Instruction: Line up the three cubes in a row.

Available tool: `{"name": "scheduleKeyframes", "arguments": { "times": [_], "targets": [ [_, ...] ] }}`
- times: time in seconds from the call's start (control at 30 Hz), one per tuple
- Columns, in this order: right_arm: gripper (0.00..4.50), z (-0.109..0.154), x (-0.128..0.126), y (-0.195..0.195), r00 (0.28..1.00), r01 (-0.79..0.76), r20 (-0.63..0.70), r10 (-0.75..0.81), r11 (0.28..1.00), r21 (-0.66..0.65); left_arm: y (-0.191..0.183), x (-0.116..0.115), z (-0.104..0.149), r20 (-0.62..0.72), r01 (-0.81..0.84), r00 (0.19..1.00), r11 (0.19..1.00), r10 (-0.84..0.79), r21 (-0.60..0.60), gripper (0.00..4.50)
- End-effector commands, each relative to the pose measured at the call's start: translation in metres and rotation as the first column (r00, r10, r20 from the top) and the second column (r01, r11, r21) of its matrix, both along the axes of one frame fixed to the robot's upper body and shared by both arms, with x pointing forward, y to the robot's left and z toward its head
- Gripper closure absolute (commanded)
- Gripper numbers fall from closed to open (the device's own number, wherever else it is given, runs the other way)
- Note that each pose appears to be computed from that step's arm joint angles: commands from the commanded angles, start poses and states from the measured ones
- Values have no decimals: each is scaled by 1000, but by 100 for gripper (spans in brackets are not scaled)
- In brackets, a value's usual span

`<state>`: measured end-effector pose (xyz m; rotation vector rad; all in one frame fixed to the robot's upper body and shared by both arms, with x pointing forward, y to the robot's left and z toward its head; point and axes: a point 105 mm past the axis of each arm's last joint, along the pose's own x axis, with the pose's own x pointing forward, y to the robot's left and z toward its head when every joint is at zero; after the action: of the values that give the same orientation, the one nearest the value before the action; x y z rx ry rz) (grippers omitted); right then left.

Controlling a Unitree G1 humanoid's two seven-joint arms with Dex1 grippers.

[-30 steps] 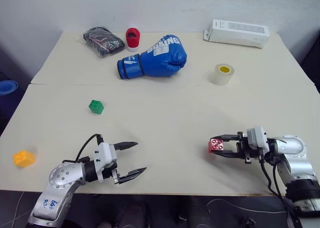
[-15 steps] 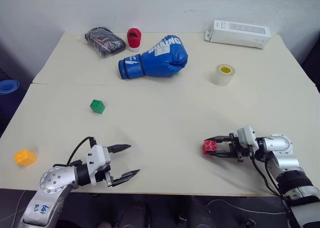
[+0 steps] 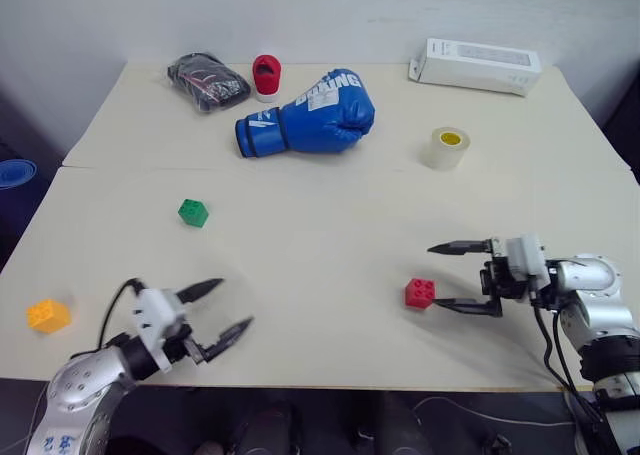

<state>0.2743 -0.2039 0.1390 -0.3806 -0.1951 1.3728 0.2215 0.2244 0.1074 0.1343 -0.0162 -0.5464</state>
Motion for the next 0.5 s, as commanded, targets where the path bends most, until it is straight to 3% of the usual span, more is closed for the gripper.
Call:
{"name": "scheduleKeyframes", "arguments": {
  "times": [0.03, 0.1, 0.17, 0.23, 0.5],
  "targets": [
    [3, 21, -11, 0, 990, 70, 107, -91, 981, 180, 40, -11, 10, 66, -259, 962, 964, 264, -66, 0],
    [3, 21, -11, -4, 979, 146, 106, -174, 963, 228, 56, -20, 3, 48, -362, 928, 926, 368, -108, 0],
    [3, 19, -14, -4, 983, 184, -25, -184, 944, 276, 63, -25, -4, 26, -412, 907, 899, 420, -145, 0],
    [3, 20, -17, -3, 978, 208, -58, -200, 933, 293, 64, -25, -8, 4, -420, 904, 890, 427, -178, 0],
    [3, 33, -19, 11, 961, 243, 45, -274, 908, 342, 47, 58, 24, 50, -359, 922, 899, 383, -250, 0]
  ]
}}
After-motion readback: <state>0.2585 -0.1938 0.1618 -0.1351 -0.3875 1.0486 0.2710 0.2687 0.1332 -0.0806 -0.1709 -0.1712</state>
